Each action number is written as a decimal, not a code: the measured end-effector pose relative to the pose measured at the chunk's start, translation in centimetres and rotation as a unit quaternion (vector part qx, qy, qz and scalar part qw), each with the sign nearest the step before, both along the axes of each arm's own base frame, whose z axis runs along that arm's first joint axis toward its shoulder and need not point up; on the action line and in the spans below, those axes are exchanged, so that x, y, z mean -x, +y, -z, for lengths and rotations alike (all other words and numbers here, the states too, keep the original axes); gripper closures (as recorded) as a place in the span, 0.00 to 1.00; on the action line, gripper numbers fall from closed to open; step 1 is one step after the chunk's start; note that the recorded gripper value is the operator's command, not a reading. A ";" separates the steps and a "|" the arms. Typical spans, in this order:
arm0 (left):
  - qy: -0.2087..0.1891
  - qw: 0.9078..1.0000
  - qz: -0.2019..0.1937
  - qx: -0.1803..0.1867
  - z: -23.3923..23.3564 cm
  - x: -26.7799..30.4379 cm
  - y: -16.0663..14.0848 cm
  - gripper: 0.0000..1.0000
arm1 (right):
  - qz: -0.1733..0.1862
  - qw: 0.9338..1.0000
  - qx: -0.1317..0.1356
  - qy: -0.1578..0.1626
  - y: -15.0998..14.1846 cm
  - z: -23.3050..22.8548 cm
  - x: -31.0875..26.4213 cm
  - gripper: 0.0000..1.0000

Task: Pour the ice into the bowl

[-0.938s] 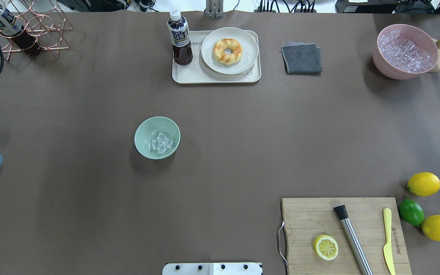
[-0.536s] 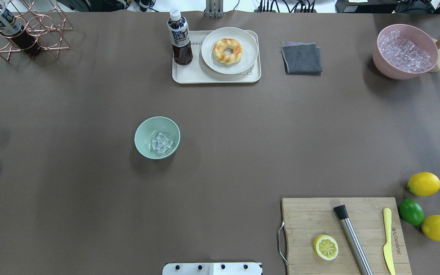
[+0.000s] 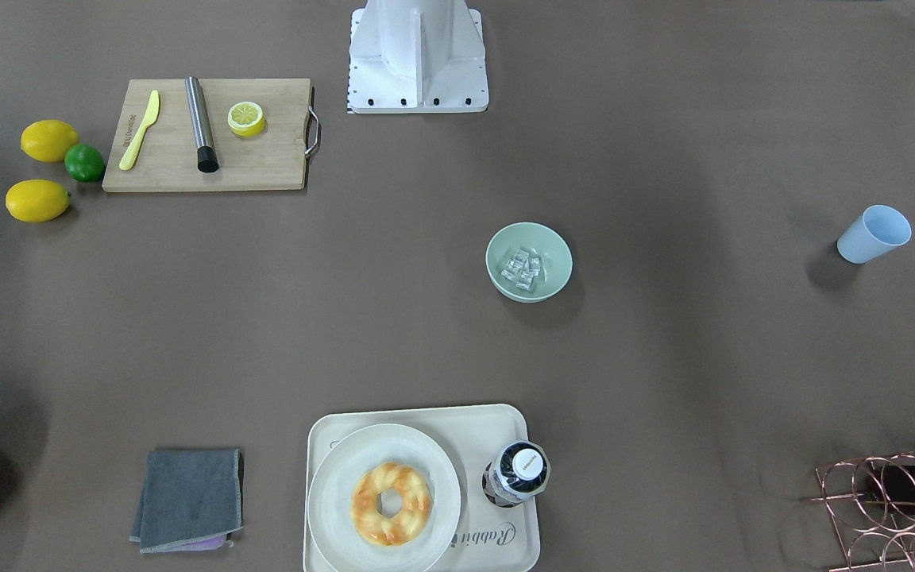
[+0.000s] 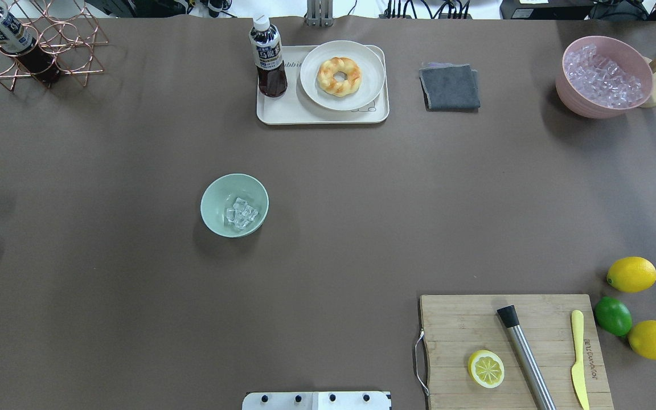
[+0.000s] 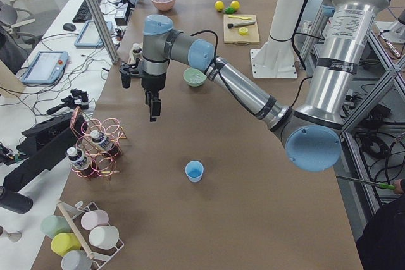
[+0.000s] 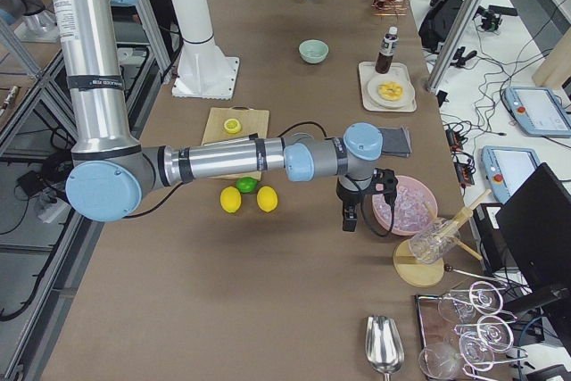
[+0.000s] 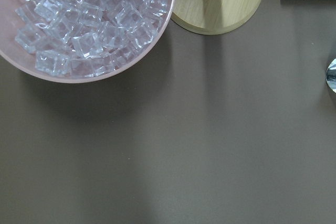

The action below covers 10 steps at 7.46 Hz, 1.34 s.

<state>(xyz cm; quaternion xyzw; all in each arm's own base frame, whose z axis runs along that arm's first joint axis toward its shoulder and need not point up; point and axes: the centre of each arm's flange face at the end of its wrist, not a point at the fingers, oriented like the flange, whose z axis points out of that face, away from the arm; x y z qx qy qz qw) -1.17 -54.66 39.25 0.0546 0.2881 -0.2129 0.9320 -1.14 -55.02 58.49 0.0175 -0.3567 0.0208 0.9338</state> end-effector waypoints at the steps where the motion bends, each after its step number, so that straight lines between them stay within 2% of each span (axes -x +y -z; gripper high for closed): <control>1: 0.030 0.999 -0.028 -0.006 -0.8 1.6 0.3 0.03 | 0.002 1.000 0.000 0.000 0.0 -0.2 0.0 0.01; 3: 0.048 0.995 -0.086 -0.019 -5.3 5.1 0.5 0.03 | 0.004 1.000 0.001 0.001 -0.1 -0.4 0.0 0.01; 5: 0.066 0.988 -0.134 -0.041 -12.4 8.3 -0.8 0.03 | 0.003 1.000 0.001 0.001 -0.2 -0.3 0.0 0.01; 6: 0.081 0.984 -0.152 -0.051 -16.3 9.1 -0.3 0.03 | 0.003 1.000 0.001 0.001 -0.2 -0.3 0.0 0.01; 8: 0.093 0.980 -0.165 -0.059 -22.4 9.3 2.0 0.03 | 0.003 1.000 0.000 0.001 -0.2 -0.1 0.0 0.01; 10: 0.094 0.978 -0.177 -0.063 -27.4 8.9 2.6 0.03 | 0.002 1.000 -0.001 0.001 -0.2 0.0 0.0 0.01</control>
